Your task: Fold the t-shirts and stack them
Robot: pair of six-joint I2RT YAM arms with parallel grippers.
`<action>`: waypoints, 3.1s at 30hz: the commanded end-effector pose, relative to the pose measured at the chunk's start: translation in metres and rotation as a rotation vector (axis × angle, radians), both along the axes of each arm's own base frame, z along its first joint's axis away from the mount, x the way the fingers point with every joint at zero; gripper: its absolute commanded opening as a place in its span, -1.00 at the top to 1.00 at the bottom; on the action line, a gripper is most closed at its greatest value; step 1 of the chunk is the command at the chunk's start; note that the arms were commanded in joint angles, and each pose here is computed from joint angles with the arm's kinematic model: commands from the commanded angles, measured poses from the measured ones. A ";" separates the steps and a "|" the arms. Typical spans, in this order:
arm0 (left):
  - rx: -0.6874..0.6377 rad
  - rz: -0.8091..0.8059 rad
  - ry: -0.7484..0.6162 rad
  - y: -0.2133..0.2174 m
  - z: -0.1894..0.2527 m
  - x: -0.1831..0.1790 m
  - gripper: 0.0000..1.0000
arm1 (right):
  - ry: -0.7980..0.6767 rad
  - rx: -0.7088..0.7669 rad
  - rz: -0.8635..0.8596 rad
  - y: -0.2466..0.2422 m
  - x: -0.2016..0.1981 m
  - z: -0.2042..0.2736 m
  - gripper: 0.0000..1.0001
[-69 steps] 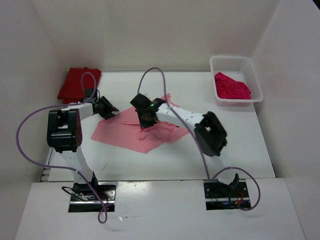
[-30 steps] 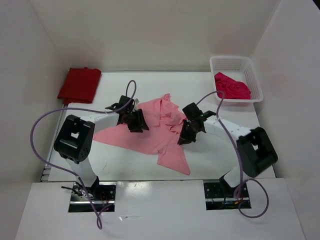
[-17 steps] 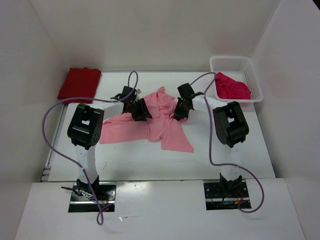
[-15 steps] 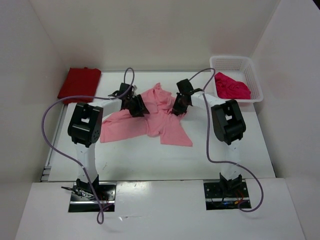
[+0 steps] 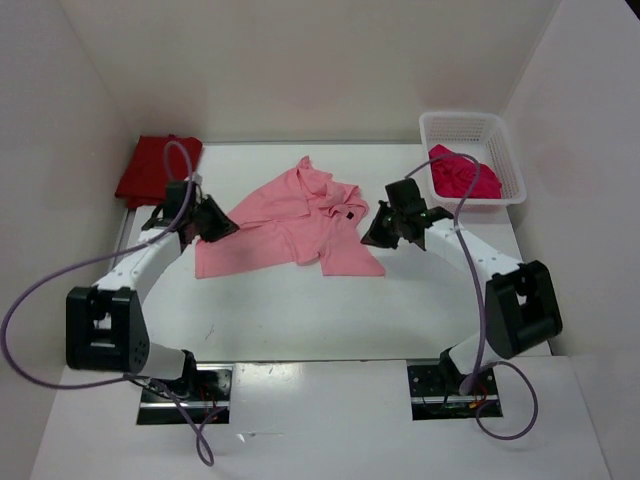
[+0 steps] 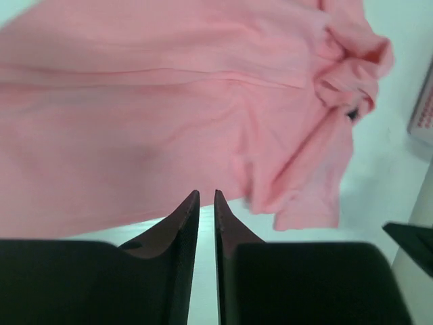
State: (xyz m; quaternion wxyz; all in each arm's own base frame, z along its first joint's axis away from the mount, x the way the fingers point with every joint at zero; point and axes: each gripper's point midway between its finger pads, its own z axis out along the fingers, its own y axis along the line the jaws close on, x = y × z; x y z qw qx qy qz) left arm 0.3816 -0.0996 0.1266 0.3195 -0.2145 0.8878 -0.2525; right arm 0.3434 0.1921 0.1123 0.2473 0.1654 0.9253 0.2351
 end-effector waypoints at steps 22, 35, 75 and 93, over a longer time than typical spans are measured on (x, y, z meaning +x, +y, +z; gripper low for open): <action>-0.101 0.677 0.268 0.139 -0.091 -0.100 -0.20 | 0.008 0.078 0.084 -0.008 -0.084 0.002 0.66; -0.121 0.662 0.315 0.135 -0.114 -0.101 0.19 | -0.005 0.089 0.114 -0.003 -0.081 0.001 0.64; -0.064 0.559 0.137 0.163 -0.070 -0.016 1.00 | 0.187 -0.109 -0.261 -0.067 -0.051 -0.095 0.17; -0.098 0.540 0.128 0.156 -0.067 -0.016 1.00 | 0.185 -0.132 -0.248 -0.073 -0.036 -0.102 0.44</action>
